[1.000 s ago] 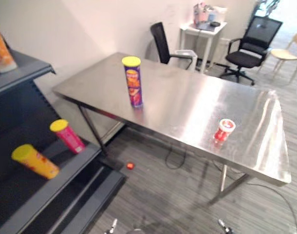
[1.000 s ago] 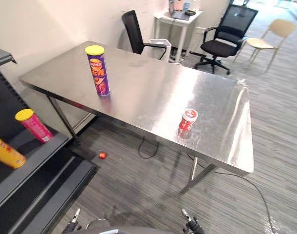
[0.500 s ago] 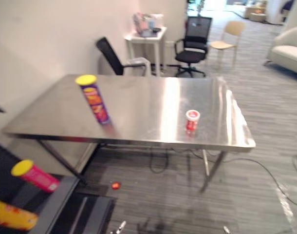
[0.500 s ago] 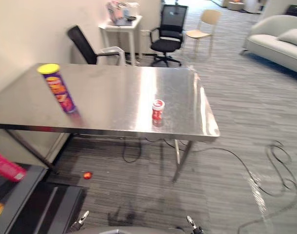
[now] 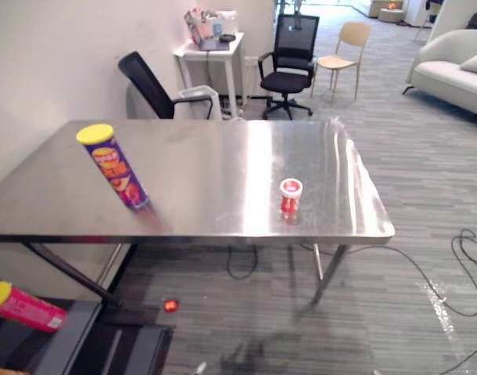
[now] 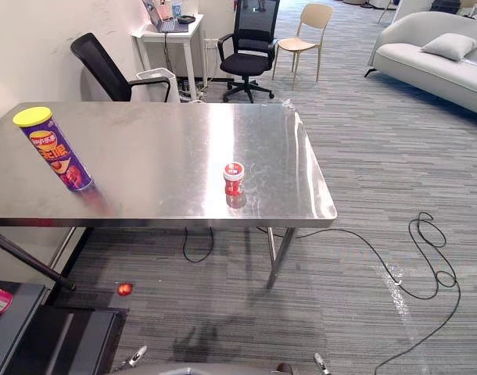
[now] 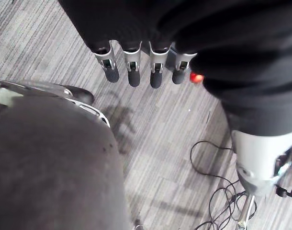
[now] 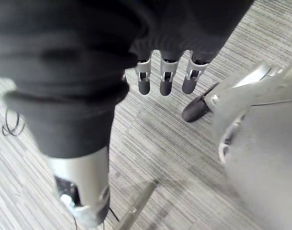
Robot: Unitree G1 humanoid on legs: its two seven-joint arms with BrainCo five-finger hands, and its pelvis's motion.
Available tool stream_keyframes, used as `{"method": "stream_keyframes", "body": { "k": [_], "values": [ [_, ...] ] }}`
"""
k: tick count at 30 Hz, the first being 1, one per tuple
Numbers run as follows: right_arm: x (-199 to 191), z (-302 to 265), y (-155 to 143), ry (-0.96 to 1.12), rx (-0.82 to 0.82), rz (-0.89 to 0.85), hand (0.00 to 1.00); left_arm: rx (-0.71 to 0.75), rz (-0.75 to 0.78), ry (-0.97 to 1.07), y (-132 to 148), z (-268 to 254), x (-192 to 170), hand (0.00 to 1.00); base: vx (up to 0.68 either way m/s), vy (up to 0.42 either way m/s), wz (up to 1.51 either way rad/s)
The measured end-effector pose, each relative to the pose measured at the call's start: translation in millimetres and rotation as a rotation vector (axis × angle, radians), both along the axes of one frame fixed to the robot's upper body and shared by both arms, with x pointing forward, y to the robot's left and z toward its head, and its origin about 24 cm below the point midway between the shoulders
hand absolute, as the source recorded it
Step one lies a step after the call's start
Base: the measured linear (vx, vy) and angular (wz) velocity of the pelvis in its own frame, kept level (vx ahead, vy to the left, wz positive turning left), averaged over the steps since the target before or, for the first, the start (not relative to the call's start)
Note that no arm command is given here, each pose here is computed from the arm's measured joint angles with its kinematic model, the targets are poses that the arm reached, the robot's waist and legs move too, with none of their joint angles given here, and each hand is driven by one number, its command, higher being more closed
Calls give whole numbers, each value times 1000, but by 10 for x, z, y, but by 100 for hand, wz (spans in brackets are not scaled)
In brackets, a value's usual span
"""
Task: Put the gum and the chips on the shelf.
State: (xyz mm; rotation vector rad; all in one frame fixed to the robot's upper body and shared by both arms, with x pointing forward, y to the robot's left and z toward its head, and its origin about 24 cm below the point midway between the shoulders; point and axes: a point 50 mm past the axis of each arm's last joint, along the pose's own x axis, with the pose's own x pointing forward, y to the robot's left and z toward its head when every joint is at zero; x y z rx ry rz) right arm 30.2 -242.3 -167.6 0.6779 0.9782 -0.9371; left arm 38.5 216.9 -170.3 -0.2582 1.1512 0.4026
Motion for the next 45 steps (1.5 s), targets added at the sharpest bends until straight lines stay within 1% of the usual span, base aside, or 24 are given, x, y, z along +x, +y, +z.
{"method": "stream_keyframes", "body": {
  "k": [2, 3, 5, 6, 8, 9, 10, 12, 13, 14, 15, 16, 18, 20, 21, 24, 26, 29, 30, 34, 35, 37, 39, 45],
  "values": [
    [24, 76, -258, -25, -63, -76, 0, 6, 0, 1, 7, 3, -25, 0, -19, -11, -6],
    [38, 103, -335, -32, -83, -93, 0, 7, -1, 4, 7, 2, -40, 0, -16, -7, -12],
    [131, 227, -611, -71, -173, -142, 0, 6, 0, 9, -6, 0, -83, 0, -15, -8, -23],
    [218, 339, -800, -106, -244, -149, 0, 5, 4, 14, -13, -2, -112, 0, -9, -10, -21],
    [313, 471, -975, -144, -324, -144, 0, 1, 7, 18, -27, -6, -132, 0, 1, -10, -10],
    [434, 601, -1093, -186, -399, -122, 0, -1, 14, 19, -40, -7, -153, 0, 8, -8, -5],
    [506, 678, -1145, -210, -440, -105, 0, -1, 16, 20, -44, -7, -164, 0, 9, -6, -15],
    [810, 1002, -1269, -322, -582, -42, 0, -1, 26, 15, -49, -5, -166, 0, 13, -10, -21],
    [976, 1216, -1302, -389, -668, -6, 0, 1, 27, 11, -49, -3, -164, 0, 19, -12, -12],
    [1053, 1327, -1308, -427, -710, 8, 0, 3, 28, 7, -49, 0, -158, 0, 23, -12, -6],
    [1199, 1603, -1298, -523, -811, 18, 0, 10, 33, -6, -52, 6, -131, 0, 0, 0, 0],
    [1255, 1710, -1281, -555, -852, 29, 0, 9, 41, -11, -57, 8, -123, 0, 0, 0, 0],
    [1450, 2114, -1150, -695, -996, 90, 0, 9, 68, -18, -59, 13, -136, 0, 0, 0, 0],
    [1536, 2312, -1047, -768, -1072, 139, 0, 14, 64, -23, -62, 19, -139, 0, -1, -11, 4],
    [1560, 2359, -1014, -788, -1086, 150, 0, 14, 67, -24, -60, 19, -141, 0, -19, -16, 5],
    [1694, 2526, -788, -863, -1143, 259, 0, 12, 75, -28, -57, 22, -144, 0, 0, 0, 0],
    [1776, 2632, -567, -956, -1147, 391, 0, 13, 61, -30, -54, 25, -133, 0, -4, -13, 2],
    [1862, 2632, -416, -991, -1139, 542, 0, 21, 44, -46, -33, 38, -105, 0, -9, -24, 13],
    [1878, 2627, -387, -998, -1132, 564, 0, 21, 40, -49, -32, 41, -97, 0, -13, -19, 18],
    [1990, 2549, -72, -1071, -1039, 751, 0, 35, 22, -67, 15, 59, -56, 0, -21, -19, 13],
    [2024, 2504, 60, -1095, -1000, 823, 0, 42, 13, -70, 33, 64, -50, 0, -47, -14, 16],
    [2049, 2459, 168, -1110, -962, 881, 0, 44, 11, -70, 38, 65, -51, 0, -19, -13, 33],
    [2162, 2448, 303, -1139, -928, 934, 0, 49, 13, -65, 40, 64, -55, 0, -13, -14, 29],
    [2390, 2594, 500, -1216, -935, 997, 0, 51, 5, -64, 26, 62, -45, 0, -16, -10, 17]
  ]
}}
